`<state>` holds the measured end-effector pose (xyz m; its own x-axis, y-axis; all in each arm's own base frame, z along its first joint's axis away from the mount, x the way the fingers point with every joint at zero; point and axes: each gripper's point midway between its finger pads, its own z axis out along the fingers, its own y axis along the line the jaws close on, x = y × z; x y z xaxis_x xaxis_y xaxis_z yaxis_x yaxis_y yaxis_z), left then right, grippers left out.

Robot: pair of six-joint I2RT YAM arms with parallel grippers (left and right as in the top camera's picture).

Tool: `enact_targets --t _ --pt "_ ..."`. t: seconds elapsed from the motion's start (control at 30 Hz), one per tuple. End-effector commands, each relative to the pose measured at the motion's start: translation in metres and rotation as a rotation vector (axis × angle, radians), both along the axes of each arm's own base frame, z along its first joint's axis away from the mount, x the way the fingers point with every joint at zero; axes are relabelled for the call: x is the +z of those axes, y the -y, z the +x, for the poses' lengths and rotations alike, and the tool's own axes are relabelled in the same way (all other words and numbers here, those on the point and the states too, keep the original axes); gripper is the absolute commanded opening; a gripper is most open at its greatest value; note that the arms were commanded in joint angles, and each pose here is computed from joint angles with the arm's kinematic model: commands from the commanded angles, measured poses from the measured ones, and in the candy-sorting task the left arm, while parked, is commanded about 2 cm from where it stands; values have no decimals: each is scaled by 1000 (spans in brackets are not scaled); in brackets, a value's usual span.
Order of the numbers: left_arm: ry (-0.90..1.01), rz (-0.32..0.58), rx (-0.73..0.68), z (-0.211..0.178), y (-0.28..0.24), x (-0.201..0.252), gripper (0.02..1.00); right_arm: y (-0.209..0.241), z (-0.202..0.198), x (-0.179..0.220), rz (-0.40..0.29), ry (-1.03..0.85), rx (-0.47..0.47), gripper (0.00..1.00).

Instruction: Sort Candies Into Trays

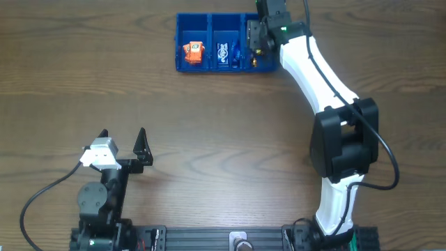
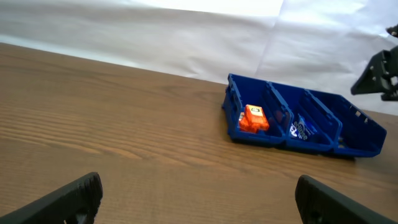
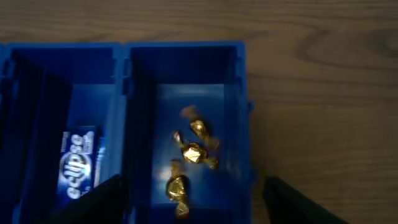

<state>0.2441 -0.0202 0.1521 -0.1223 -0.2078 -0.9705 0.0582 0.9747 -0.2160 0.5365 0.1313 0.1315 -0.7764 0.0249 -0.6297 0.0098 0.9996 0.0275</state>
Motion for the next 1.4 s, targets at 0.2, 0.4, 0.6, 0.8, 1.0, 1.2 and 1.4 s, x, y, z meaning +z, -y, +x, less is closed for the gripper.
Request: enact_targets --t 0.2,0.4,0.6,0.8,1.0,1.2,1.4 --pt "-48 20 -9 -1 1 -16 998 102 -122 90 -64 265 -87 998" --pt "-48 20 -9 -1 1 -16 998 142 -219 44 -19 406 -173 998" --pt "-48 20 -9 -1 1 -16 998 172 -275 33 -5 608 -265 998" --pt "-48 20 -9 -1 1 -16 998 157 -289 15 20 727 -191 998" --pt "-48 20 -9 -1 1 -16 998 129 -289 17 -44 775 14 998" --pt "-48 20 -9 -1 1 -16 998 128 -291 25 -99 813 51 998" --pt "-48 20 -9 -1 1 -16 998 127 -291 26 -96 816 52 998"
